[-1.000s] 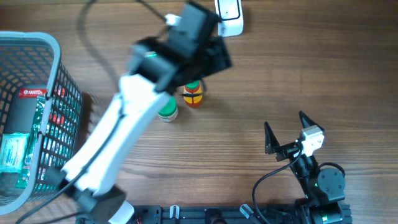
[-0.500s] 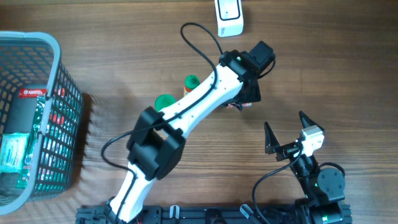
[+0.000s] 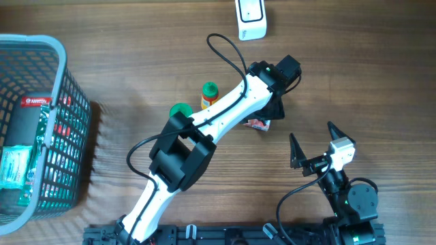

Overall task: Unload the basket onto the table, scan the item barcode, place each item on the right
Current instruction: 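Place the small red box on the table right of the bottle, then reach the left gripper into the basket and grasp the tissue wipes pack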

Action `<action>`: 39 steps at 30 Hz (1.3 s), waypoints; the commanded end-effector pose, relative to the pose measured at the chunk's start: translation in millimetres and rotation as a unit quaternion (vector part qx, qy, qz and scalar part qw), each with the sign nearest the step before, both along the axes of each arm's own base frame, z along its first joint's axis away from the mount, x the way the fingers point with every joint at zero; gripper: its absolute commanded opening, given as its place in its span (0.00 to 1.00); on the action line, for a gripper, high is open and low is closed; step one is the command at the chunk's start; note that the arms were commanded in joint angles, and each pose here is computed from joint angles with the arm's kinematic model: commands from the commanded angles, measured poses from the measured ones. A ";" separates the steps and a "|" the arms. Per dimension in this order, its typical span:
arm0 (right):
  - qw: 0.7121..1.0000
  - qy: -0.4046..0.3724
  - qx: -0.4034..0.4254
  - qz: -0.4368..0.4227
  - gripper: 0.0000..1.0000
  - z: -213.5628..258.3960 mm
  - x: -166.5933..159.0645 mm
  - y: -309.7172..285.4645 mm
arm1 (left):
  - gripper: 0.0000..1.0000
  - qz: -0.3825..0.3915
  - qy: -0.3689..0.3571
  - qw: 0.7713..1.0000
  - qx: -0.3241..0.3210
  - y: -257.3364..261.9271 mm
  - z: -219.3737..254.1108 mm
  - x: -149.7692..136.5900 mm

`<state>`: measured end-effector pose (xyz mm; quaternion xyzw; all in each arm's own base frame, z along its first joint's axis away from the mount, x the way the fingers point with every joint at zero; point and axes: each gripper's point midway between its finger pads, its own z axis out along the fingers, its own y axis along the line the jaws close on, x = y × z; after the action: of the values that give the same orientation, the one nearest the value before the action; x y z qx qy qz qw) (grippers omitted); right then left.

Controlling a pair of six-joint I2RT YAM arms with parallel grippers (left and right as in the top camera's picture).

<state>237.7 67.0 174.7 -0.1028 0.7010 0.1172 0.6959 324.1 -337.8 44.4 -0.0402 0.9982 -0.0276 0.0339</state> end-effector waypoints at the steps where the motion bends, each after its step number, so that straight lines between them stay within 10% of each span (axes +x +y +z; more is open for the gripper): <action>1: 1.000 -0.002 0.000 0.006 1.00 0.1 -0.7 2.1 | 0.77 -0.001 -0.015 1.000 -0.005 2.5 20.7 4.8; 10: 1.000 -0.001 0.000 0.006 1.00 0.0 -0.6 2.1 | 0.78 0.000 -0.152 0.985 -0.086 27.7 188.5 34.7; 20: 1.000 -0.001 0.000 0.006 1.00 0.0 -0.6 2.1 | 0.84 0.182 -0.371 0.911 -0.006 226.2 353.9 24.2; 27: 1.000 -0.001 0.000 0.006 1.00 0.0 -0.6 2.1 | 0.86 0.362 -0.380 0.848 0.073 372.1 377.9 -14.0; 39: 1.000 -0.001 -0.001 0.006 1.00 0.0 -0.6 2.1 | 0.95 0.703 -0.213 0.670 0.106 550.1 307.6 -116.7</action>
<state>237.7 67.0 174.7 -0.1028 0.7010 0.1172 0.6959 222.8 196.8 376.4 -0.6726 0.6656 0.1166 0.3018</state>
